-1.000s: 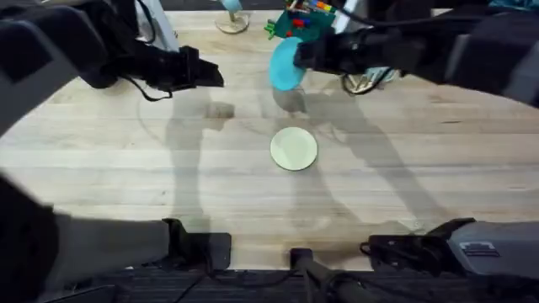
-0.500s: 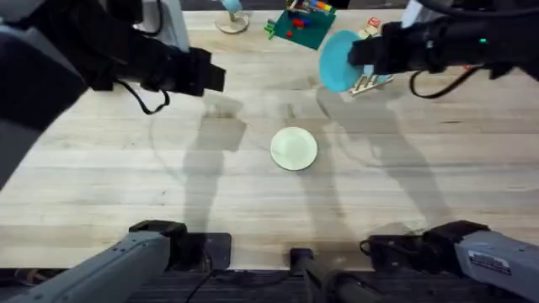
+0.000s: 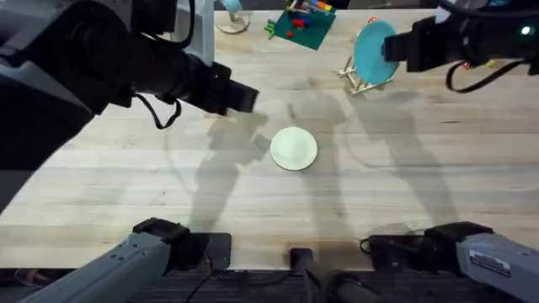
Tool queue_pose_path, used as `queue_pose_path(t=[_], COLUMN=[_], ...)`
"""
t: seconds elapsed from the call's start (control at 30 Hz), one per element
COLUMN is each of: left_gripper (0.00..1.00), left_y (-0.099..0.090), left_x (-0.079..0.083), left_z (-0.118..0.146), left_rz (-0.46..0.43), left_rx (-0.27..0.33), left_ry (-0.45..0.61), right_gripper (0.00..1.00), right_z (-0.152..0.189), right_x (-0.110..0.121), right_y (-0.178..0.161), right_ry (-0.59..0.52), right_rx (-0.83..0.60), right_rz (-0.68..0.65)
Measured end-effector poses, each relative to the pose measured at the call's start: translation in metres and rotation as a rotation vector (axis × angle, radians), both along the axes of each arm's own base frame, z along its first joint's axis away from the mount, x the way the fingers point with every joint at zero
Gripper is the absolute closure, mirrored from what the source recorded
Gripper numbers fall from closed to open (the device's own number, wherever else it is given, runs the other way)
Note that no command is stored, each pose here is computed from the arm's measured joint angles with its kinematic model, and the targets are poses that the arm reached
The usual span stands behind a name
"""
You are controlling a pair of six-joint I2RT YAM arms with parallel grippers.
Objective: Pick up the plates from the table one by one and place each into a slot on the dish rack.
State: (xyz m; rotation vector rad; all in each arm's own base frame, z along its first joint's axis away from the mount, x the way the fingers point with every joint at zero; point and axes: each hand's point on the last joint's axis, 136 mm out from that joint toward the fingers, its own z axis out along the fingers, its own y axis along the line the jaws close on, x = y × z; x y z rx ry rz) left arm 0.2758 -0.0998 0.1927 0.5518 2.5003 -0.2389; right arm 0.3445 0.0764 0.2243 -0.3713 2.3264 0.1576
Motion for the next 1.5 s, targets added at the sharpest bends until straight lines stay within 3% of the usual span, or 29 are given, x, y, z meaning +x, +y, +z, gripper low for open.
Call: queue_pose_path(t=[0.03,0.07,0.1,0.3,0.53,0.8,1.2,1.5], left_gripper=[0.117,0.036,0.014,0.006,0.006,0.006,0.006,0.006], left_y=[0.001,0.001,0.002,0.002,0.002,0.002,0.003,0.004], left_x=[0.000,0.000,0.001,0.001,0.001,0.001,-0.001,-0.005], left_z=[0.000,0.000,0.000,0.000,0.000,0.000,-0.002,-0.004], left_rz=[0.003,0.007,0.009,0.011,0.011,0.011,0.011,0.011], left_rx=[0.003,0.003,0.006,0.008,0.008,0.009,0.011,0.016], left_ry=[-0.001,-0.001,-0.001,-0.002,-0.001,-0.002,0.007,0.024], right_gripper=[0.971,0.971,0.971,0.972,0.973,0.973,0.972,0.972], right_z=[0.005,0.011,0.016,0.049,0.067,0.052,0.037,0.006], right_x=[0.002,0.004,0.006,0.014,0.019,0.036,0.032,0.047], right_y=[-0.003,-0.007,-0.010,-0.032,-0.048,-0.047,-0.044,-0.039], right_ry=[-0.016,-0.033,-0.049,-0.126,-0.099,-0.040,0.023,0.096], right_rx=[-0.026,-0.053,-0.078,-0.183,-0.229,-0.248,-0.241,-0.231], right_rz=[-0.001,-0.004,-0.007,-0.042,-0.069,-0.055,-0.030,0.004])
